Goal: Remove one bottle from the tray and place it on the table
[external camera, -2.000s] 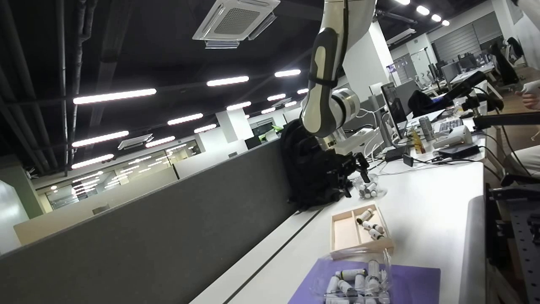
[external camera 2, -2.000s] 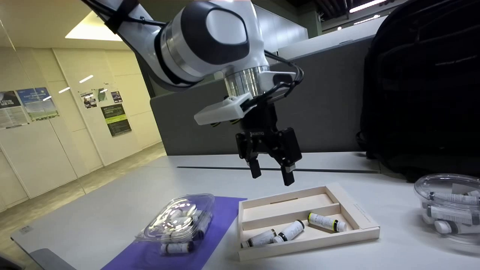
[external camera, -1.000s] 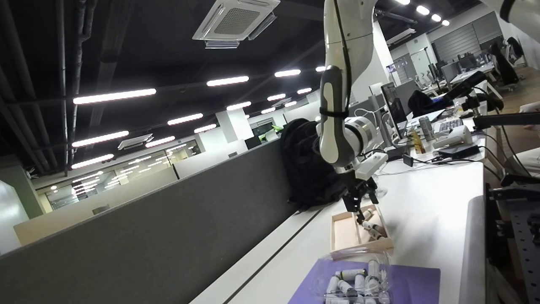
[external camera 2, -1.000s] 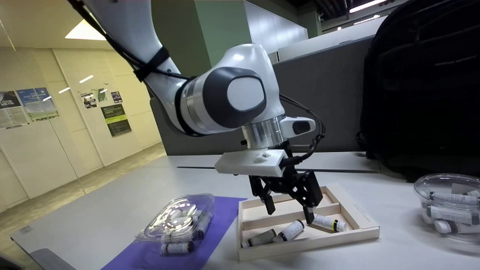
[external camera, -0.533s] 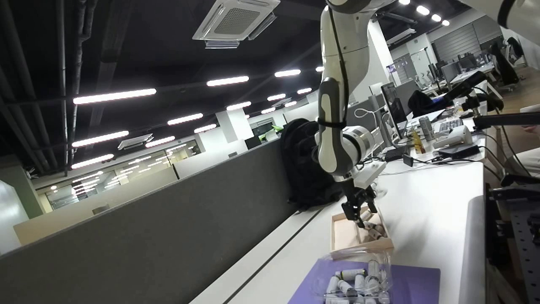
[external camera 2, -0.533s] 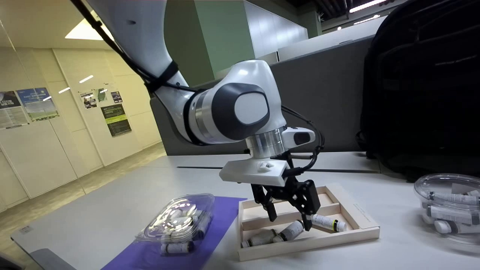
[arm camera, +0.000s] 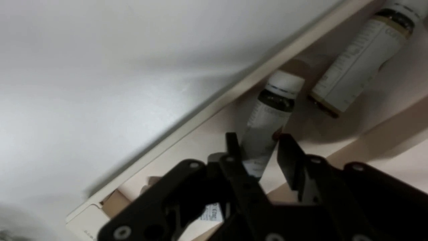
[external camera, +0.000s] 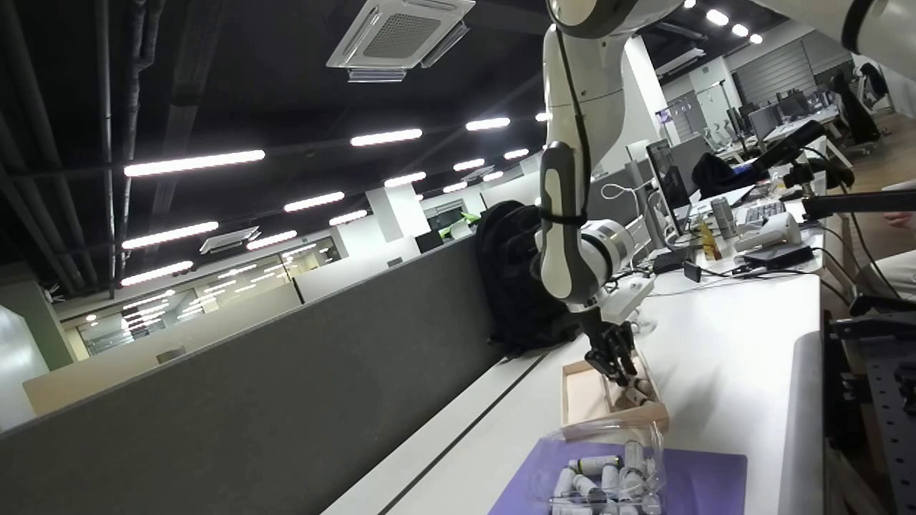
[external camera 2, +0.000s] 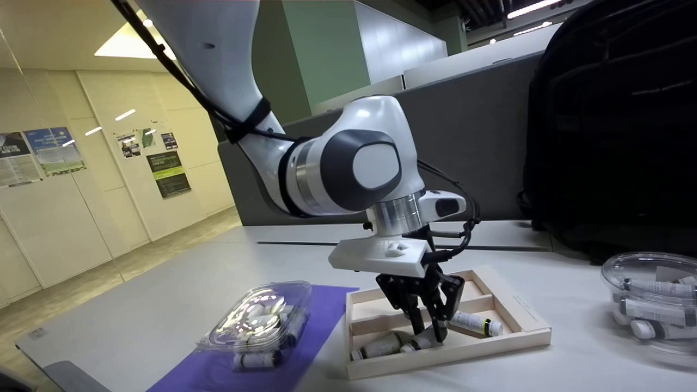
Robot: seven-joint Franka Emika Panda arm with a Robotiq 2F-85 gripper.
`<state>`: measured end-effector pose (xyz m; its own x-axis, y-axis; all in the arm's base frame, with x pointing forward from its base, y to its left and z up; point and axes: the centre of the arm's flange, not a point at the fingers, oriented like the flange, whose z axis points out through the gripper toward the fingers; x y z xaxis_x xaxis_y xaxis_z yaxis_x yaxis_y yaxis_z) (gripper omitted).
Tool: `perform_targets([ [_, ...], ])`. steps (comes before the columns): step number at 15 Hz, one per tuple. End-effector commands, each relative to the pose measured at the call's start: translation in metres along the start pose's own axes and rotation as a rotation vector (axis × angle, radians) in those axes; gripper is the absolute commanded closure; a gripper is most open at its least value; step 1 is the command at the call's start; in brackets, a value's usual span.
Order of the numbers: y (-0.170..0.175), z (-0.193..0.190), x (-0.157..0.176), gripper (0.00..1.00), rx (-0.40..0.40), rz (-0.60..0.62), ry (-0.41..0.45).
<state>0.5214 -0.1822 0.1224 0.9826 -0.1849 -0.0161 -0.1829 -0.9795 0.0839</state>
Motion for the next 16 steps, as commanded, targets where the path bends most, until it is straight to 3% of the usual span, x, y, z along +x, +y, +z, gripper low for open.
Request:
perform_targets([
  [1,0.005,0.003,0.011,0.94,0.002,0.0,0.007],
  [8,0.011,-0.026,-0.005,0.93,0.019,0.023,0.068],
  [16,0.064,-0.073,-0.066,0.93,0.067,0.239,0.088],
])
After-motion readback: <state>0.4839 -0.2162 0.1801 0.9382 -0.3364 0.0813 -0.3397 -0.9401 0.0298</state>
